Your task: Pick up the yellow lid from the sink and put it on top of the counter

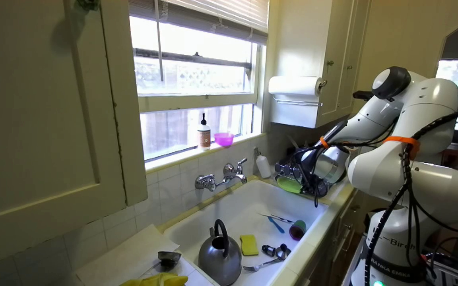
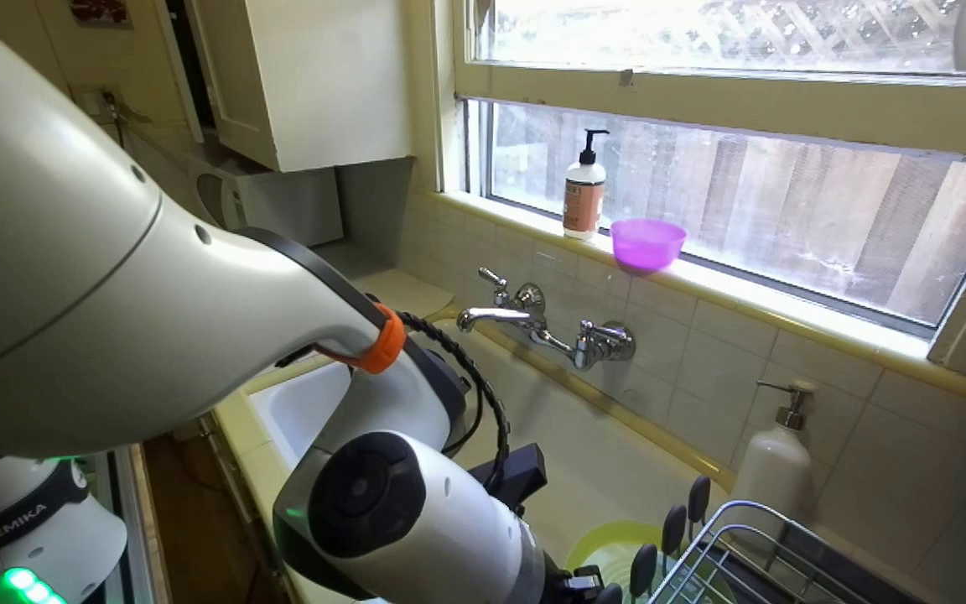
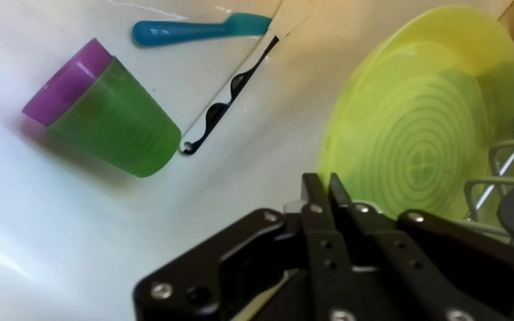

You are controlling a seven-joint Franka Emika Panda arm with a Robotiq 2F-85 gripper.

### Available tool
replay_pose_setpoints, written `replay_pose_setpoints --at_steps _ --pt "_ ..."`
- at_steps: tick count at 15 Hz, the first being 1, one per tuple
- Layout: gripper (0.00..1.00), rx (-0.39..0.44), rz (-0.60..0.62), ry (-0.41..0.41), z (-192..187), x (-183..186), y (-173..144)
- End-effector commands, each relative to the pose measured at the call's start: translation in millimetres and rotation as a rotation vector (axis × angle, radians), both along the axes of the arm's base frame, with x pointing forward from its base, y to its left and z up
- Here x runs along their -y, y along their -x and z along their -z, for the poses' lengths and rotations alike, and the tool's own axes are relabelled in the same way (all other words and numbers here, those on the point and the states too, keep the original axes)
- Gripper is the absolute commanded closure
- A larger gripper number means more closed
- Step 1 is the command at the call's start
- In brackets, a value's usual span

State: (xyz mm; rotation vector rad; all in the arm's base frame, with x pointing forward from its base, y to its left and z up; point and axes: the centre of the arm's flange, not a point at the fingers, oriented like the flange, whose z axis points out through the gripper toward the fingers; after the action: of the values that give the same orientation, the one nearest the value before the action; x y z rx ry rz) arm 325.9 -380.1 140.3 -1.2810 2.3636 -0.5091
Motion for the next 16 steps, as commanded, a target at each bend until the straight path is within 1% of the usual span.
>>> replay_pose_setpoints --at_steps 1,2,3,6,8,9,11,12,14,16 --pt "0.82 0.010 0.030 0.007 3.4 8.0 6.0" --pt "0.70 0.014 0.027 0.013 2.8 7.1 5.7" --pt "0.64 0.022 0.024 0.020 2.2 6.1 5.5" --pt "0.41 0.032 0.004 0.040 2.5 3.6 5.1" --pt "0.27 0.036 -0.005 0.051 2.9 2.4 4.2" --pt "0.19 0.044 -0.016 0.061 3.0 1.9 3.4" --pt "0.05 0.066 -0.036 0.093 1.8 0.8 1.4" --pt "0.00 0.081 -0.057 0.109 0.9 -0.7 -0.1" --pt "0.00 0.109 -0.108 0.155 -4.0 -3.8 -5.4" --pt "0.00 0.123 -0.146 0.180 -7.1 -5.8 -10.2"
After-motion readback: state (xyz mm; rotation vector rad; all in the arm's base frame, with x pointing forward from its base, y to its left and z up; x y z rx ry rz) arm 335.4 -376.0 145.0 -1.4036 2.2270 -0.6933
